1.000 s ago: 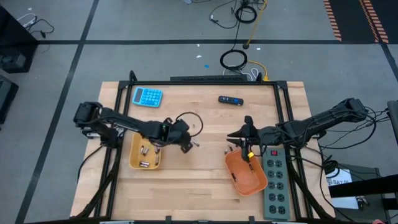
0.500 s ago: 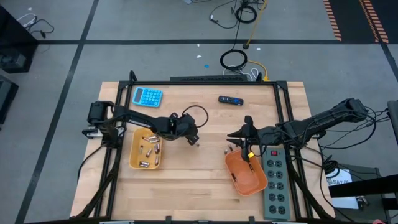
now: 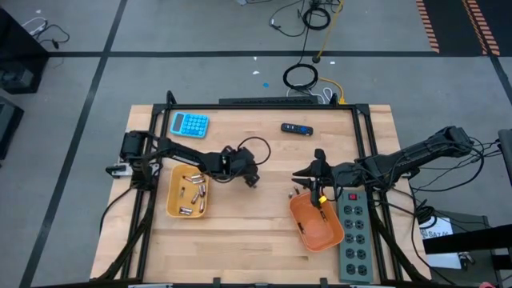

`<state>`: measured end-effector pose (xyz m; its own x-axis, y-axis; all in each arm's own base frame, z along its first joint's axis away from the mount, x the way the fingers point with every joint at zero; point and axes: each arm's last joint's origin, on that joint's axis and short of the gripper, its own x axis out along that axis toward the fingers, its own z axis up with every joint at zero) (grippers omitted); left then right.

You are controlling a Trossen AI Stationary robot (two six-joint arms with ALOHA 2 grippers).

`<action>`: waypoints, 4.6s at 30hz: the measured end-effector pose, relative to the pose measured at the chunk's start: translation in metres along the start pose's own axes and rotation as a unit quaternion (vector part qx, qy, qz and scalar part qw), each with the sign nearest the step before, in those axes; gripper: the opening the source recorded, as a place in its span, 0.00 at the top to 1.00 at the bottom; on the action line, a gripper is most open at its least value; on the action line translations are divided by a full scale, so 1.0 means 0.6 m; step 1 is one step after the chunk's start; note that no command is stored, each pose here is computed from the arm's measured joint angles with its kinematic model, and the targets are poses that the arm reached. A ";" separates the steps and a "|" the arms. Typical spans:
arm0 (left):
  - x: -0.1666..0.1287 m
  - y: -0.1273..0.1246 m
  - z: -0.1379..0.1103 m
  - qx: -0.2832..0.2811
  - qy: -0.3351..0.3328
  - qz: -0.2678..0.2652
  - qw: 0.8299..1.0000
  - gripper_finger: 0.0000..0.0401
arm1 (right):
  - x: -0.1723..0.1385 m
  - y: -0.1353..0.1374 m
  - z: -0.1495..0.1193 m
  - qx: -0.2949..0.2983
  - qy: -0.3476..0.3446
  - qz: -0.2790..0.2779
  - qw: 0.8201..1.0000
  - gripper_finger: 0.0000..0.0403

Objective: Sort batteries
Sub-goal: Put the silver battery into the yellow bin

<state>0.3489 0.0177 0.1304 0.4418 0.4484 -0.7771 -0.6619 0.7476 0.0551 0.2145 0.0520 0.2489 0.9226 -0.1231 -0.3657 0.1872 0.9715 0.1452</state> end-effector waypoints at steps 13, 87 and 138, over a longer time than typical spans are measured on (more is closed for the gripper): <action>0.034 -0.014 -0.006 -0.002 -0.045 0.014 0.999 0.34 | 0.000 0.000 -0.001 -0.001 0.002 -0.001 1.000 0.81; -0.318 -0.066 -0.170 -0.144 -0.027 -0.046 0.988 0.46 | -0.048 -0.026 0.136 -0.130 -0.117 0.002 0.985 0.81; -0.038 -0.043 -0.033 0.345 0.044 -0.152 0.925 0.46 | -0.099 0.028 0.083 -0.026 -0.033 -0.008 0.999 0.81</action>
<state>0.3440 -0.0212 0.1345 0.4733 0.1470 -0.8685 0.0421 0.9811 0.1890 0.1797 0.0658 0.3190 0.9401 -0.1490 -0.3065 0.1847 0.9786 0.0909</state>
